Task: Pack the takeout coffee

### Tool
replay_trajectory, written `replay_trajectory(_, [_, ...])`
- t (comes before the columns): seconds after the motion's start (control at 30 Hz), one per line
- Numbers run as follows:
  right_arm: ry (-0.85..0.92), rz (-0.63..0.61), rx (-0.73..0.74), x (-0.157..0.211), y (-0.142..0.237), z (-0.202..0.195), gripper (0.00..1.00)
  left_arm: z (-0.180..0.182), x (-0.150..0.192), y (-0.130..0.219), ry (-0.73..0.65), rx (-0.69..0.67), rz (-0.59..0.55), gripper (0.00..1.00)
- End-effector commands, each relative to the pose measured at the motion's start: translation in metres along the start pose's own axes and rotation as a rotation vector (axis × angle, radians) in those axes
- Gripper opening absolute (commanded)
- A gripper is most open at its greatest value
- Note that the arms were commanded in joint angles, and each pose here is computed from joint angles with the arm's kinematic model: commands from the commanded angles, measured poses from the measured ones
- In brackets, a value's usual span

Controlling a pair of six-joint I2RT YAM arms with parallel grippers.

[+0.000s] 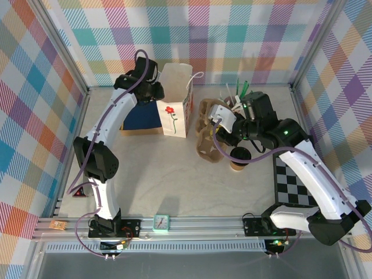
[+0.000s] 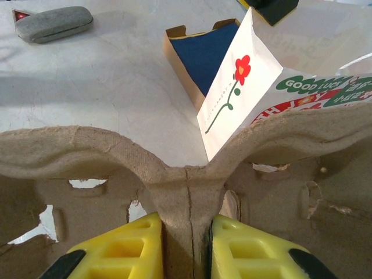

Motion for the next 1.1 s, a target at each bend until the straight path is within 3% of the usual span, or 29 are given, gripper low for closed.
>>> replay_trajectory(0.0, [-0.004,-0.036,-0.01,-0.005,0.003,0.004,0.23,-0.002,-0.007,0.013,0.003,0.035,-0.009,0.19])
replay_trajectory(0.27, [0.003,-0.043,0.001,-0.006,0.005,0.007,0.21,-0.005,-0.008,0.037,0.005,0.049,-0.017,0.0])
replay_trajectory(0.63, [0.006,-0.07,0.019,-0.011,0.022,0.012,0.2,-0.01,0.03,0.076,0.007,0.016,-0.004,0.0])
replay_trajectory(1.07, [0.003,-0.121,0.02,-0.021,0.04,0.02,0.17,-0.014,0.119,0.129,0.082,0.008,-0.059,0.02])
Point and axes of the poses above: each hand's point on the last joint's axis, 136 mm out from that joint toward the fingers, its own y axis back along the fingers, its own z axis along the line the jaws close on, x = y × z, the point moved 6 cm from there along y, back along the fingers, and after that the axes turned 1 degree about -y, right-handed, at the moved point
